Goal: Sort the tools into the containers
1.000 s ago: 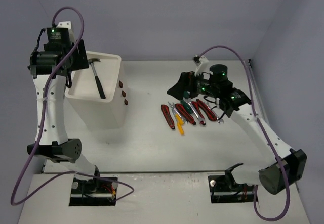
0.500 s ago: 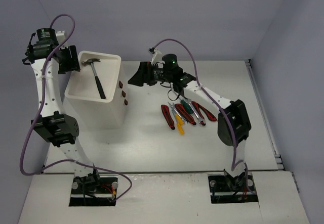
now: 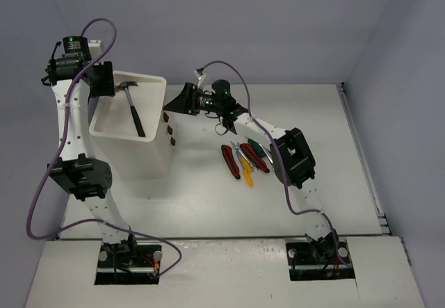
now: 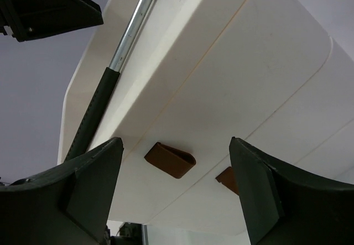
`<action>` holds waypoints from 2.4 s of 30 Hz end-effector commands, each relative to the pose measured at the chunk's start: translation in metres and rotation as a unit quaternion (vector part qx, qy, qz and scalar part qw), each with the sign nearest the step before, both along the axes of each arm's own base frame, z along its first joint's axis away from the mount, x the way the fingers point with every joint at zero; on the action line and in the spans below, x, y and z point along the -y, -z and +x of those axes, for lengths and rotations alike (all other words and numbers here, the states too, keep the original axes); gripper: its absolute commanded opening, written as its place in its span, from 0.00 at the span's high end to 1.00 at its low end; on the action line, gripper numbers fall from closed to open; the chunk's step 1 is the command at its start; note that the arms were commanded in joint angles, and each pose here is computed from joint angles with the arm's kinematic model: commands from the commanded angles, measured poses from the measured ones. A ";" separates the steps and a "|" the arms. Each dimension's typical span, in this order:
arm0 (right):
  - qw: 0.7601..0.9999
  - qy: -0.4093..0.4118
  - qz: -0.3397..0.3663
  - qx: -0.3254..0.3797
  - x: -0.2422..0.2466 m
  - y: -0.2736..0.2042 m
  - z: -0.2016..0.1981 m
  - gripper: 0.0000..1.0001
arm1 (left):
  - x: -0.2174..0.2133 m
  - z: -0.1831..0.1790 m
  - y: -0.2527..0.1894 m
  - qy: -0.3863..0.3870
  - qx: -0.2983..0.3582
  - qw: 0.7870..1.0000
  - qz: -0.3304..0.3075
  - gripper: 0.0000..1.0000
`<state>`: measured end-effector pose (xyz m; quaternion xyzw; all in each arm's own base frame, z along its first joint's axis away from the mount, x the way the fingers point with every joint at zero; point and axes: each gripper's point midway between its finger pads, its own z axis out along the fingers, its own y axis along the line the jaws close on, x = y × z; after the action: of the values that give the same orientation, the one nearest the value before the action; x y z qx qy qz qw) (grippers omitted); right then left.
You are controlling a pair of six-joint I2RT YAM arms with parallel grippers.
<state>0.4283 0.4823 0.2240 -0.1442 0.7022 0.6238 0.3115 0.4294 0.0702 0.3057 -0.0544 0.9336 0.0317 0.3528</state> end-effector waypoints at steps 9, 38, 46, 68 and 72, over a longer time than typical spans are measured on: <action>0.992 -0.045 0.099 0.058 0.003 -0.063 -0.021 0.29 | -0.003 0.007 0.009 -0.024 -0.009 0.999 0.038 0.53; 0.986 -0.095 0.126 0.048 -0.017 -0.054 -0.046 0.50 | 0.008 0.009 0.025 -0.020 -0.026 0.999 0.006 1.00; 0.988 -0.091 0.117 0.050 -0.011 -0.050 -0.052 0.85 | 0.008 0.007 0.025 -0.018 -0.025 1.000 0.005 1.00; 0.997 0.013 0.049 0.059 0.125 -0.045 -0.009 1.00 | -0.008 0.004 0.023 -0.038 -0.018 0.999 0.014 1.00; 0.998 0.015 0.036 0.057 0.130 -0.039 -0.015 1.00 | -0.007 0.005 0.022 -0.040 -0.016 0.999 0.012 1.00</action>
<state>0.4262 0.3615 0.2156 -0.1075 0.6971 0.6350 0.3152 0.4357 0.0715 0.2706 -0.0611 0.9463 0.0498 0.3135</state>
